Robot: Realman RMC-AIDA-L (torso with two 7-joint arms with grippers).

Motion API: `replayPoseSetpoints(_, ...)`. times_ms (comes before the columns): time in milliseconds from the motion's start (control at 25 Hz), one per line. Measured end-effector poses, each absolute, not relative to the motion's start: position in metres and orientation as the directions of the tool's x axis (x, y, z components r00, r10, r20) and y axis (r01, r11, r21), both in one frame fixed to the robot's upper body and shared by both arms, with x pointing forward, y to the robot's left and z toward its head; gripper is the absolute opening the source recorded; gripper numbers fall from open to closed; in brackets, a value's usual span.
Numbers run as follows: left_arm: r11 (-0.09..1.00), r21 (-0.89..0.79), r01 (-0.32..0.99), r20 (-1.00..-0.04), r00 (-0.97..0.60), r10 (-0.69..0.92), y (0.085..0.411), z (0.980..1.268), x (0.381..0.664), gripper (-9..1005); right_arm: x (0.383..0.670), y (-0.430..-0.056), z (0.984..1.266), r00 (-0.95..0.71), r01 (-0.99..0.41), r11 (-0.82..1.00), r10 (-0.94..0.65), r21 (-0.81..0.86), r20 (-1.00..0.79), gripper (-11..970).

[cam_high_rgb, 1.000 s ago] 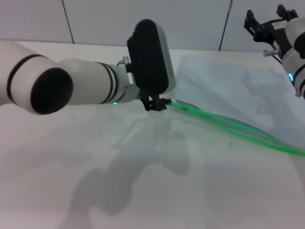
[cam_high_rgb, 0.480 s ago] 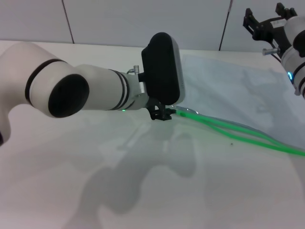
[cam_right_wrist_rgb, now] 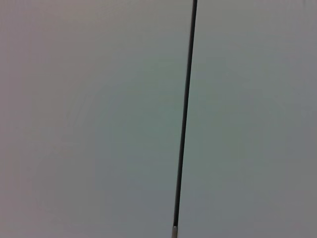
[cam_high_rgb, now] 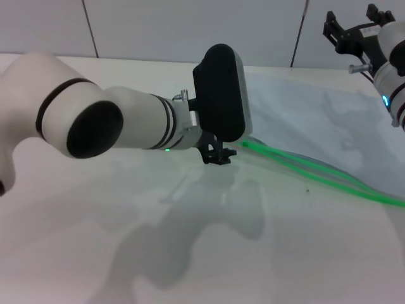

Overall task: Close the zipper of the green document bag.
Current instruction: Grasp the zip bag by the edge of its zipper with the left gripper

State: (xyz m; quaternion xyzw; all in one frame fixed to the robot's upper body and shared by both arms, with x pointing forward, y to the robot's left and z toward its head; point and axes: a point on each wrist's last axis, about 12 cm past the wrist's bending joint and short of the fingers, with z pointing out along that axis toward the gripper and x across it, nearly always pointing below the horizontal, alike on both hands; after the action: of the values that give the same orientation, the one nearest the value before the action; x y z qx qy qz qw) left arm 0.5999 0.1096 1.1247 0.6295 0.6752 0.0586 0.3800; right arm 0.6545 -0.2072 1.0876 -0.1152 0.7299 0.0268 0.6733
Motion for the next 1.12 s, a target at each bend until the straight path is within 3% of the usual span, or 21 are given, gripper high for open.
replayPoseSetpoints(1120,0.188,0.649,0.737,-0.424,0.145,0.894,0.108,1.113,0.613,711,0.657,-0.204,1.091,-0.061,-0.209,0.972,-0.122,-0.107,-0.991,815)
